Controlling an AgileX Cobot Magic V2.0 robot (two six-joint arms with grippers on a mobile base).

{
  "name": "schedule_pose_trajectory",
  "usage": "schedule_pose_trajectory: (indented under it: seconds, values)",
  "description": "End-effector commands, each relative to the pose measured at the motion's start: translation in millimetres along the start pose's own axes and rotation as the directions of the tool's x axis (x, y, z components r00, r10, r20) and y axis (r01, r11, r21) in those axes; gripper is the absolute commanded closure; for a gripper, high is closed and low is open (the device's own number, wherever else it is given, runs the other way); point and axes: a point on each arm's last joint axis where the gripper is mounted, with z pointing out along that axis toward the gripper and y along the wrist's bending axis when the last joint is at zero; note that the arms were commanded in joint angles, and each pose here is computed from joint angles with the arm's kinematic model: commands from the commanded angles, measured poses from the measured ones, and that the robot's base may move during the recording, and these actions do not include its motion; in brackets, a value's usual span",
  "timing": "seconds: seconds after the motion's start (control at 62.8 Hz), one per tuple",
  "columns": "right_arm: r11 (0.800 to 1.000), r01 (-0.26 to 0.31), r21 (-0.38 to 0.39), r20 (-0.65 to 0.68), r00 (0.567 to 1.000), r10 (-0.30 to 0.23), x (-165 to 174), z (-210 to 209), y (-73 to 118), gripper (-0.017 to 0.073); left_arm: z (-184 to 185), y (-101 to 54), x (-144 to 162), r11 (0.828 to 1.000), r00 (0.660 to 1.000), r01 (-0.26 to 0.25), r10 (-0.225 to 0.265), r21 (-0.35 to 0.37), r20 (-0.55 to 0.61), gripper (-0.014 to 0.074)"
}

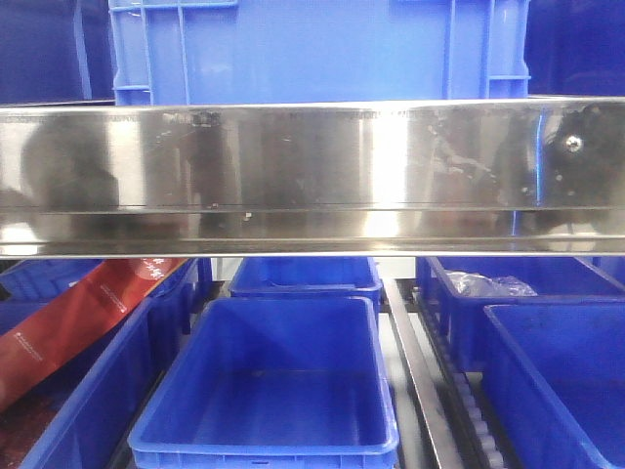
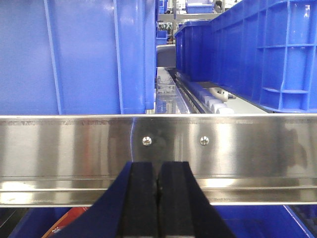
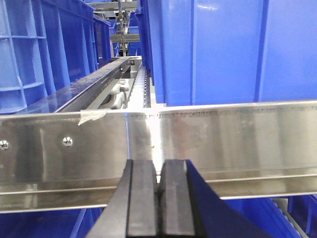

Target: Place valve from conveyor to right shelf box

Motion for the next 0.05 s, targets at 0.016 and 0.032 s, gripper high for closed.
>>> schedule_pose_trajectory:
  seconds: [0.016,0.032]
  values:
    - [1.000,0.002,0.005,0.028,1.000,-0.002,-1.9,-0.1,-0.4,0.0712,-0.5,0.2,-2.2,1.000,1.000,0.005,-0.005,-0.002,0.024,0.0705]
    - [1.000,0.002,0.005,0.028,1.000,-0.002,-1.9,-0.1,-0.4,0.0712,-0.5,0.2,-2.2,1.000,1.000,0.005,-0.005,-0.002,0.024,0.0705]
